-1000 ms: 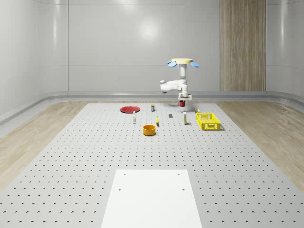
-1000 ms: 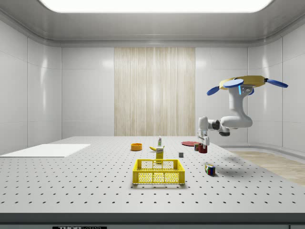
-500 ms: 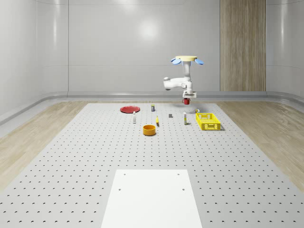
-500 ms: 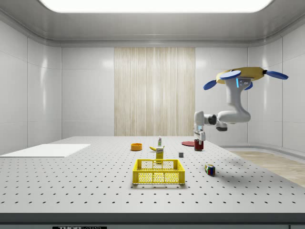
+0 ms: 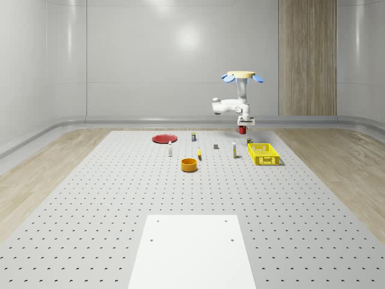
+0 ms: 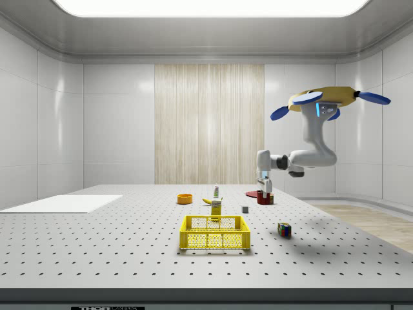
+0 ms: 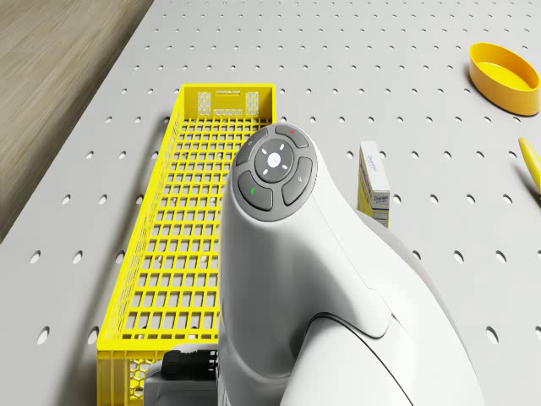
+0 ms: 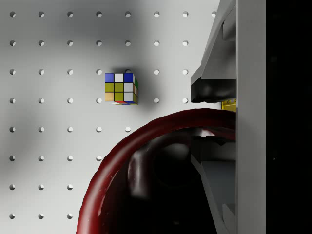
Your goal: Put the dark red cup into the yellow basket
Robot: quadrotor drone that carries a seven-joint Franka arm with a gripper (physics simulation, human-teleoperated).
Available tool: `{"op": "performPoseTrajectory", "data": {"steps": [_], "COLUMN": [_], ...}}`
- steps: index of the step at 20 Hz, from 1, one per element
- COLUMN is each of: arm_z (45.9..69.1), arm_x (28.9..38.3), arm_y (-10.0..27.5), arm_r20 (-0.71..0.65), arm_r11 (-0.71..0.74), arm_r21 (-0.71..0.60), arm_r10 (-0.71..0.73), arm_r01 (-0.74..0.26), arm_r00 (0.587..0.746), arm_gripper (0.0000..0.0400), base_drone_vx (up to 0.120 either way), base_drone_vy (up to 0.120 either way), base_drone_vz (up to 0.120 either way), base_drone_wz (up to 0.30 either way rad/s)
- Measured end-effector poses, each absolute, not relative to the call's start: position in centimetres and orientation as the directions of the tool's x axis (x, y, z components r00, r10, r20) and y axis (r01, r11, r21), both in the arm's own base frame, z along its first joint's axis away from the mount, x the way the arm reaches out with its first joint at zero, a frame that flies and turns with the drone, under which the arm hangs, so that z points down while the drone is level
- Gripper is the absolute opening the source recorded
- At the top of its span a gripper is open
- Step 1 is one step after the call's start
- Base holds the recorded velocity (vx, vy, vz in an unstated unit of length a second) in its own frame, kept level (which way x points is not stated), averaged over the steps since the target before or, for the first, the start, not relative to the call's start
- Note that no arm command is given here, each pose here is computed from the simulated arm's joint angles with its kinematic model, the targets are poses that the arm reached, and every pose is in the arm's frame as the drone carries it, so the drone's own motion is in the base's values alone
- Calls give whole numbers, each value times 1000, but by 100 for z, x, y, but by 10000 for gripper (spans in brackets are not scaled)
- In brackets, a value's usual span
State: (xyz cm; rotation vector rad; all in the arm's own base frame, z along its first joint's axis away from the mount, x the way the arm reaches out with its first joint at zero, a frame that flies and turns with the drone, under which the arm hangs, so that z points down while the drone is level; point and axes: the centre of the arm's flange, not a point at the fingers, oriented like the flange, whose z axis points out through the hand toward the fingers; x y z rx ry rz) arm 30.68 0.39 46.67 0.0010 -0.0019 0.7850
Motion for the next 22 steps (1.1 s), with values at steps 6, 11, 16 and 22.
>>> {"op": "performPoseTrajectory", "data": {"steps": [6,11,16,22], "arm_z": [4667,4666,4666,4666], "arm_x": [3068,3068,3068,3068], "arm_y": [39,39,40,40], "arm_r20": [2,2,2,2], "arm_r11": [707,707,707,707], "arm_r21": [0,0,0,0], "arm_r10": [707,707,707,707], "arm_r01": [-707,-707,-707,-707], "arm_r00": [707,707,707,707], "arm_gripper": [99,99,99,99], "base_drone_vx": [120,120,120,120], "base_drone_vy": [120,120,120,47], "base_drone_vz": [0,0,0,0], "base_drone_wz": [0,0,0,0]}}
